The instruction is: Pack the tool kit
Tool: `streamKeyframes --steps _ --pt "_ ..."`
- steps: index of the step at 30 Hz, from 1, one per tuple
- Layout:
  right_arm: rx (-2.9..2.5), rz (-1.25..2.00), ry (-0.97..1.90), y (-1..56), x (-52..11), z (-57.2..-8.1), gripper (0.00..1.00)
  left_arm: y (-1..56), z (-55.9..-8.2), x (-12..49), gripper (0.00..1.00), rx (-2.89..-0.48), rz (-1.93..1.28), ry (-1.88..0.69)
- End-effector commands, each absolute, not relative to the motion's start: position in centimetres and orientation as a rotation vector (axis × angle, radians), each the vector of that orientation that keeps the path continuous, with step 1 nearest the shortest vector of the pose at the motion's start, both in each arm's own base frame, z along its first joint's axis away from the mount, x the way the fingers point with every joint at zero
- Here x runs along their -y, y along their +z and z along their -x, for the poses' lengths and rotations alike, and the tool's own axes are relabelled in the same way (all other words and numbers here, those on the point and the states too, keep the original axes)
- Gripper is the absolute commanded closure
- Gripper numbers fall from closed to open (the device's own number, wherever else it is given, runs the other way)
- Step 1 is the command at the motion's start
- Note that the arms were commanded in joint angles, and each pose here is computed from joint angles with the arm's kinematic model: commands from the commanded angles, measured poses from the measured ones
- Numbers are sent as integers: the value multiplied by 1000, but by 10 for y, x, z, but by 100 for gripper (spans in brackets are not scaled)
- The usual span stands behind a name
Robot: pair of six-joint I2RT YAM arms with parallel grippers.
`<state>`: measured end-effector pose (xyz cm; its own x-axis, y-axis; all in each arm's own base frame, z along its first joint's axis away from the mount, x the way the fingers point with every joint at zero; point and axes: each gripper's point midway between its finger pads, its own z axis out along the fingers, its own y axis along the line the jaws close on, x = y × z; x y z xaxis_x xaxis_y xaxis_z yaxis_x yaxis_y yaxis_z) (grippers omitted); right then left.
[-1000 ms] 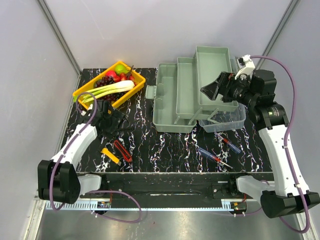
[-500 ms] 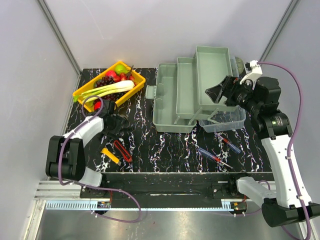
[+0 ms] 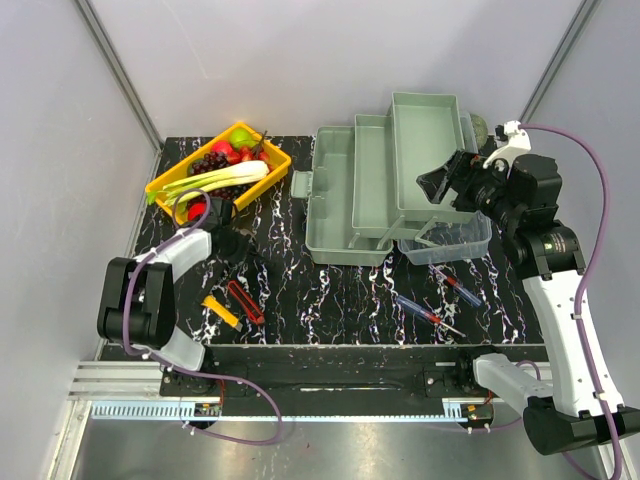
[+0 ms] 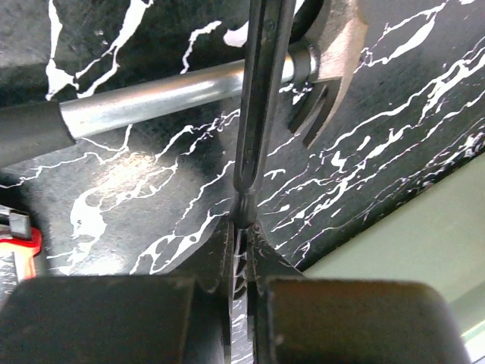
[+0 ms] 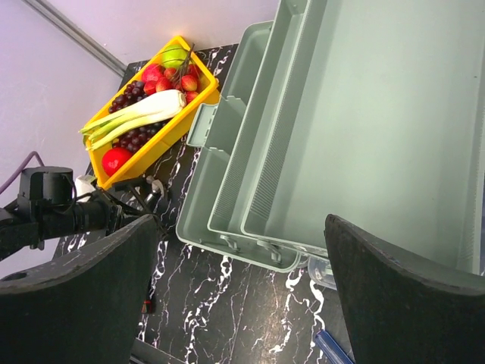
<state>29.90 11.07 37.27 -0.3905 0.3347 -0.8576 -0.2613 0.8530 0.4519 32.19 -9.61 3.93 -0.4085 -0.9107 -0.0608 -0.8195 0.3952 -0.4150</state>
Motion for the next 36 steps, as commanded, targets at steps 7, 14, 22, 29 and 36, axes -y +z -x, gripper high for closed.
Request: streamKeyframes --steps 7,14,22,29,36 --pt "-1814 -49 539 395 -97 -298 5 83 -308 88 100 -2200 1547 -557" --pt "-1801 -47 501 399 -92 -299 4 157 -308 82 100 -2039 1347 -589" --pt "-1796 -58 502 401 -91 -298 3 275 -352 175 100 -2080 447 -779" --pt "-1779 -60 496 404 -88 -290 2 284 -378 253 100 -2098 -20 -948" --pt "-1779 -74 468 402 -82 -282 2 242 -409 297 100 -2156 -173 -965"
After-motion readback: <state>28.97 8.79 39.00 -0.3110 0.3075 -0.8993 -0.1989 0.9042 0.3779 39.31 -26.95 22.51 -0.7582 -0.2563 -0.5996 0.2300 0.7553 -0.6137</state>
